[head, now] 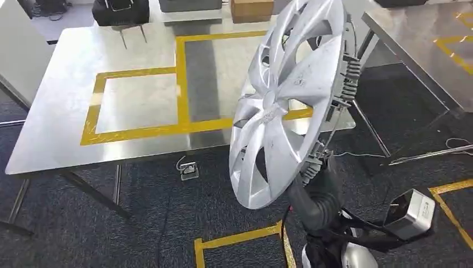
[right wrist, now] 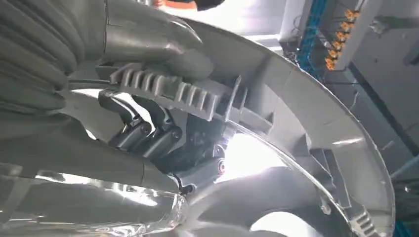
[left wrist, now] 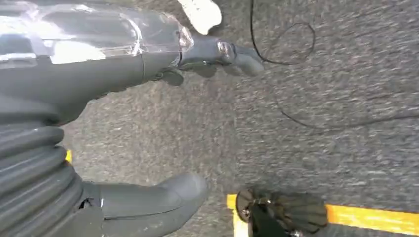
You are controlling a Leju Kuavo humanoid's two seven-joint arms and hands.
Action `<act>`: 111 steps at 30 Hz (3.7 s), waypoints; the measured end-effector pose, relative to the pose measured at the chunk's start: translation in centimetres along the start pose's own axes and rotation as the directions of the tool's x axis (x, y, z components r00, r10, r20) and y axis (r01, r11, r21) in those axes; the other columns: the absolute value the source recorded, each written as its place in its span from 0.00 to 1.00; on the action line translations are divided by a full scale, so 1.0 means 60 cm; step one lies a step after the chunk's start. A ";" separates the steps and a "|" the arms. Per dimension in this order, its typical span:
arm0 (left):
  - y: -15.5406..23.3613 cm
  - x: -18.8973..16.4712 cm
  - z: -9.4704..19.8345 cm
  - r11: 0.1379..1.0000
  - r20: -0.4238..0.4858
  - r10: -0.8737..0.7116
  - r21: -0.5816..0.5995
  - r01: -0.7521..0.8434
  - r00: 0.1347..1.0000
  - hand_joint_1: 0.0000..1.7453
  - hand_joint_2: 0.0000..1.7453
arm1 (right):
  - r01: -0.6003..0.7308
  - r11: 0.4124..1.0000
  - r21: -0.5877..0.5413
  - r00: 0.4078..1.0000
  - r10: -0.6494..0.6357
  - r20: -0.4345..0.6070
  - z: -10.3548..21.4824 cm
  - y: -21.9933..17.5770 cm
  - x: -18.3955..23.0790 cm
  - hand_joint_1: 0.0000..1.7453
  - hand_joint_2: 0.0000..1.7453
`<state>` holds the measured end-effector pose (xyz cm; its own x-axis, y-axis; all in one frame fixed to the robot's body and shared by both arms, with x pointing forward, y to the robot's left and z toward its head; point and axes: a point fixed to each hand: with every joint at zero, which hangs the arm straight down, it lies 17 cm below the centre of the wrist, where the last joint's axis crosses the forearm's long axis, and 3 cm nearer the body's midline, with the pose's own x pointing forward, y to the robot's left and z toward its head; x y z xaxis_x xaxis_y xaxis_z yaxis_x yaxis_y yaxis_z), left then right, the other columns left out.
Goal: Take the parts from the cabinet and place them on the table.
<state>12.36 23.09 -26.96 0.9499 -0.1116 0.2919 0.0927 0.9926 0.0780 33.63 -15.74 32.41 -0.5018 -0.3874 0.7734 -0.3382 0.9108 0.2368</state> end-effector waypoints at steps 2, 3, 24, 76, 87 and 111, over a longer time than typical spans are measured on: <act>0.002 -0.003 0.000 1.000 -0.003 0.000 0.002 0.000 1.000 0.00 1.00 | -0.001 1.000 -0.001 1.000 0.001 -0.002 0.001 -0.001 -0.001 1.00 1.00; 0.002 -0.002 0.000 1.000 -0.002 0.000 0.002 0.000 1.000 0.00 1.00 | -0.001 1.000 -0.001 1.000 0.001 -0.001 0.000 -0.001 0.000 1.00 1.00; 0.000 -0.001 0.000 1.000 -0.002 0.000 0.000 0.000 1.000 0.00 1.00 | -0.002 1.000 -0.002 1.000 0.002 -0.004 0.001 -0.002 -0.003 1.00 1.00; 0.011 0.001 -0.002 1.000 -0.001 -0.001 0.012 0.001 1.000 0.00 1.00 | 0.008 1.000 -0.010 1.000 -0.008 -0.017 0.001 -0.003 -0.010 1.00 1.00; 0.009 0.001 -0.001 1.000 0.004 -0.001 0.008 0.001 1.000 0.00 1.00 | -0.020 1.000 0.003 1.000 0.020 -0.020 -0.004 -0.001 -0.010 1.00 1.00; -0.025 0.023 0.002 0.995 0.025 -0.073 -0.065 0.074 0.997 0.00 1.00 | -0.619 0.661 0.424 0.728 0.686 -0.007 -0.295 0.117 0.022 1.00 1.00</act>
<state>13.50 21.44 -26.53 0.9329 -0.1846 0.3094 0.1820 0.9826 0.0373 44.65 -7.32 45.51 -0.5919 0.3436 0.7291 -0.2504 0.7814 -0.5716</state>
